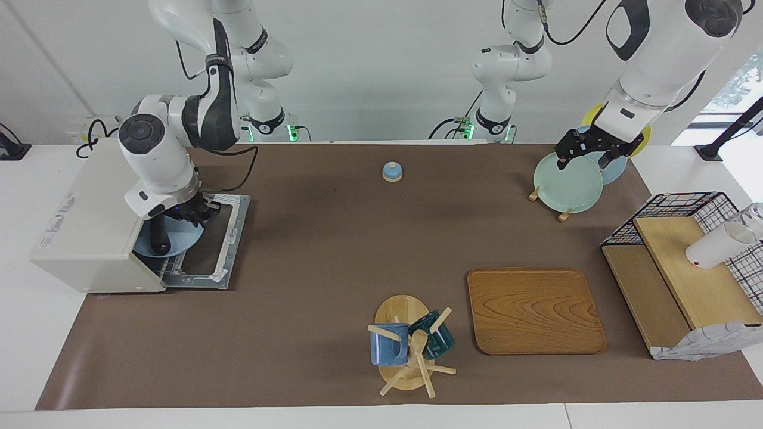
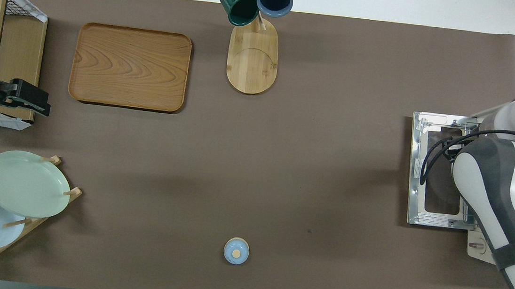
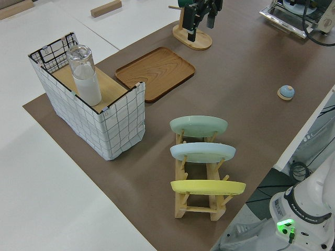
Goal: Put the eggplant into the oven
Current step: 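Release the plate inside the oven and withdraw the right gripper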
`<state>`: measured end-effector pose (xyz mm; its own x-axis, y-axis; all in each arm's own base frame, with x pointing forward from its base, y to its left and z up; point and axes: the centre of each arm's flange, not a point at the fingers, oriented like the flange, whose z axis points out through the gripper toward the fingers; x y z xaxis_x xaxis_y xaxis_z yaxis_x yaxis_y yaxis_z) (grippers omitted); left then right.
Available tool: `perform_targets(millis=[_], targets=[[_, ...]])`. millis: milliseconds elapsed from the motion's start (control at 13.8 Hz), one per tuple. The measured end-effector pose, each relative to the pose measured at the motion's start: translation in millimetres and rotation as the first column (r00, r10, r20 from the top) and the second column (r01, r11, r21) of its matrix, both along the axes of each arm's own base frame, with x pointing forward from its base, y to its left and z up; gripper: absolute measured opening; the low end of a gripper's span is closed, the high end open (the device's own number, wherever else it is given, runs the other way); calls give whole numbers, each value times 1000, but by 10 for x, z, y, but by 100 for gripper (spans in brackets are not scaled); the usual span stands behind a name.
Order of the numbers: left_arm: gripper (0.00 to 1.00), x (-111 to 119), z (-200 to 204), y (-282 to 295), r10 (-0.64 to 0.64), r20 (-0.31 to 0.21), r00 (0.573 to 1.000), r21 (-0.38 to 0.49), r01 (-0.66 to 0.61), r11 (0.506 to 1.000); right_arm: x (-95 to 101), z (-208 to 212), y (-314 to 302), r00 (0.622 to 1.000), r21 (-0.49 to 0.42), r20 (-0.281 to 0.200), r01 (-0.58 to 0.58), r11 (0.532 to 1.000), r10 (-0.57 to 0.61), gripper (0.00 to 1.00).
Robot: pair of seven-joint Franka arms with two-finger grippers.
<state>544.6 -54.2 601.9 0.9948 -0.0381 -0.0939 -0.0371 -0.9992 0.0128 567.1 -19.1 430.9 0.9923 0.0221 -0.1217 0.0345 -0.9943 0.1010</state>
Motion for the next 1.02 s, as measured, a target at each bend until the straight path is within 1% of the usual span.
perform_targets(millis=[145, 218, 291, 436, 581, 726, 872, 1017], targets=[[100, 1, 0, 8, 1, 0, 1000, 0, -1, 1000, 48, 211, 337, 999, 35, 42, -21, 999, 20, 17], [100, 3, 1, 26, 5, 1, 1000, 0, -5, 1000, 55, 179, 484, 998, 39, 67, -14, 999, 11, 9], [100, 5, 1, 44, 8, 1, 1000, 0, -8, 1000, 40, 55, 624, 996, 40, 87, 1, 999, -5, 1], [100, 7, 3, 60, 11, 2, 1000, 0, -11, 1000, -46, -338, 804, 993, 42, 108, 50, 998, -54, 1], [100, 7, 3, 58, 11, 2, 1000, 0, -11, 1000, -161, -738, 873, 991, 40, 105, 82, 996, -86, 1], [100, 6, 3, 42, 8, 2, 1000, 0, -8, 1000, -205, -1048, 821, 991, 35, 91, 95, 995, -98, 1], [100, 5, 3, 33, 6, 2, 1000, 0, -6, 1000, -198, -1226, 693, 991, 25, 74, 113, 993, -114, 1], [100, 5, 3, 31, 6, 2, 1000, 0, -6, 1000, -204, -1280, 627, 993, 19, 64, 97, 995, -98, 1]])
